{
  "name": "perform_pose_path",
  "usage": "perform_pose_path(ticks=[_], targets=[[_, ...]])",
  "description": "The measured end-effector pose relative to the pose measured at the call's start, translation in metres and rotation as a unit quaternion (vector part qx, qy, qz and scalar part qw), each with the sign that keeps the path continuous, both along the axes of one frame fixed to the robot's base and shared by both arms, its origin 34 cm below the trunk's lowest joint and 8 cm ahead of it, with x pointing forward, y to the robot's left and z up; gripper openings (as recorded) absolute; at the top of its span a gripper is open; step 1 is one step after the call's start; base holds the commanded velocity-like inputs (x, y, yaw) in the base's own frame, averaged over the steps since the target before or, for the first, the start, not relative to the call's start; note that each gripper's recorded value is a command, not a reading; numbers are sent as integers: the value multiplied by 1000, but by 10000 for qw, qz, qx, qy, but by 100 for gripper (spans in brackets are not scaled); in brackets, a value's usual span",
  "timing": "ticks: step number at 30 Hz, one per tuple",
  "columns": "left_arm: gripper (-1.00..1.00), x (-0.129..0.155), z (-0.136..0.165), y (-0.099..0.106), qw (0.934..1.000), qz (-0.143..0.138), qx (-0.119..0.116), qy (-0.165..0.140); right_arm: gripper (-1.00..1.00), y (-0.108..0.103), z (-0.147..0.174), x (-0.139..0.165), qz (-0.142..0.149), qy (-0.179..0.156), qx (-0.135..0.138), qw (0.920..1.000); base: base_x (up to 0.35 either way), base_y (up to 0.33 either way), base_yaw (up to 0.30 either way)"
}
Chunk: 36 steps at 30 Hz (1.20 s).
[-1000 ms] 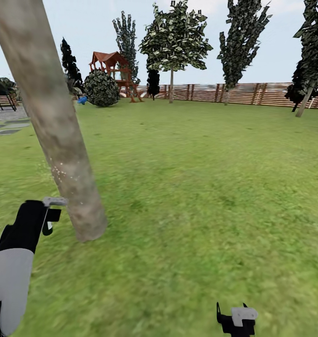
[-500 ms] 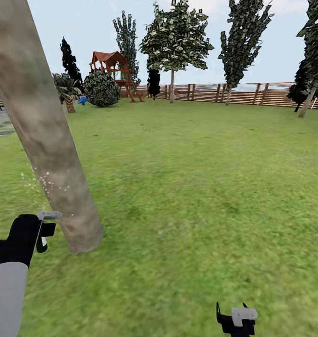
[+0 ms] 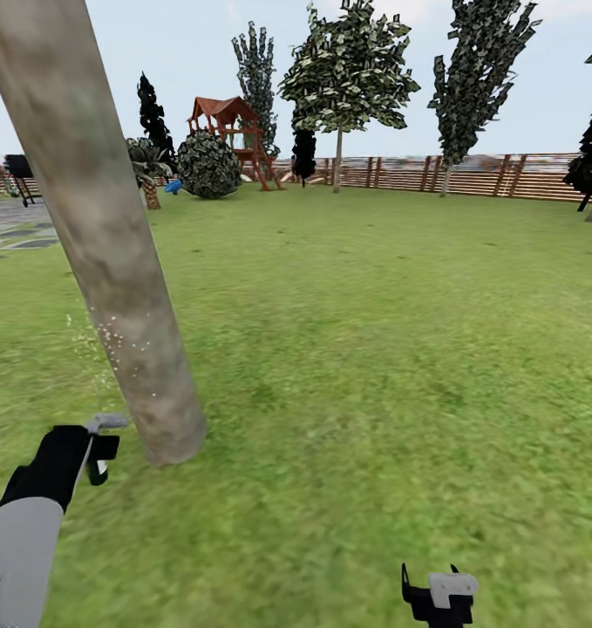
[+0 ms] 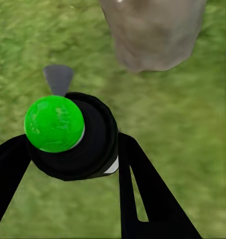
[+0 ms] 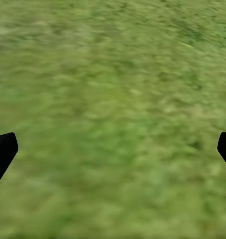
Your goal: In the garden, pick up the pesticide atomizer on the floor and spray pesticide onto both trees until each tree trunk is fully covered.
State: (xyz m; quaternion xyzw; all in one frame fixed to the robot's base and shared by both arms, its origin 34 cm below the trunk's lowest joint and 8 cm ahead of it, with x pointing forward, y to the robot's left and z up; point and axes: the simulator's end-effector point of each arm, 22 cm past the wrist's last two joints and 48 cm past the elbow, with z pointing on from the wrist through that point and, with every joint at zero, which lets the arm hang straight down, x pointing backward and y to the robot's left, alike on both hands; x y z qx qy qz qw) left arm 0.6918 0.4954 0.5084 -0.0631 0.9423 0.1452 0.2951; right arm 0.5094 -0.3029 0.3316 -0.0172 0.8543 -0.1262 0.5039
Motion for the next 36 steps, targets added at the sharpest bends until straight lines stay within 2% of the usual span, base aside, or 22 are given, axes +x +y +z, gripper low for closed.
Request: perform_pose_path(ticks=[1, 3, 5, 7, 11, 15, 21, 24, 26, 27, 33, 36], targets=[[-100, 8, 0, -7, 9997, -131, 36, -188, 100, 0, 0, 0, -2, 3, -2, 10000, 152, 0, 0], [-100, 13, 1, -9, 9993, -167, 131, -297, 100, -1, 0, 0, -1, 7, -3, 10000, 261, 0, 0], [-100, 12, -5, -15, 9994, -146, 173, -273, 100, 0, 0, 0, 4, 6, -6, 10000, 323, 0, 0], [-100, 1, -20, -11, 9994, -28, 329, -121, 100, 0, 0, 0, 4, 3, -6, 10000, 336, 0, 0], [-100, 7, -16, -10, 9980, -90, 488, -383, 100, -1, 0, 0, 2, 5, -5, 10000, 337, -13, 0], [-100, 6, -20, -10, 9980, -111, 499, -373, 100, -1, 0, 0, 2, 5, -5, 10000, 252, -145, 0], [-100, -20, -27, 30, 9980, 344, 395, -366, 100, -1, 0, 0, 2, 3, -5, 10000, 25, -41, 0], [-100, -22, -33, 22, 9984, 323, 318, -332, 100, -1, 0, 0, 2, 5, -5, 10000, 1, -1, 59], [-100, -17, -42, -2, 9991, 243, 142, -323, 100, 0, 0, 0, 5, 7, -1, 10000, 0, 0, 250], [-100, -17, -43, -7, 9992, 213, 142, -312, 100, 1, 0, 0, 6, 7, 0, 10000, 0, 0, 269], [-100, -21, -38, 10, 9988, 263, 287, -287, 100, 0, 0, 0, 3, 7, -5, 10000, -155, 0, 128], [-100, -19, -42, 1, 9991, 237, 187, -295, 100, -1, 0, 0, 2, 5, -6, 10000, -36, 0, 79]])
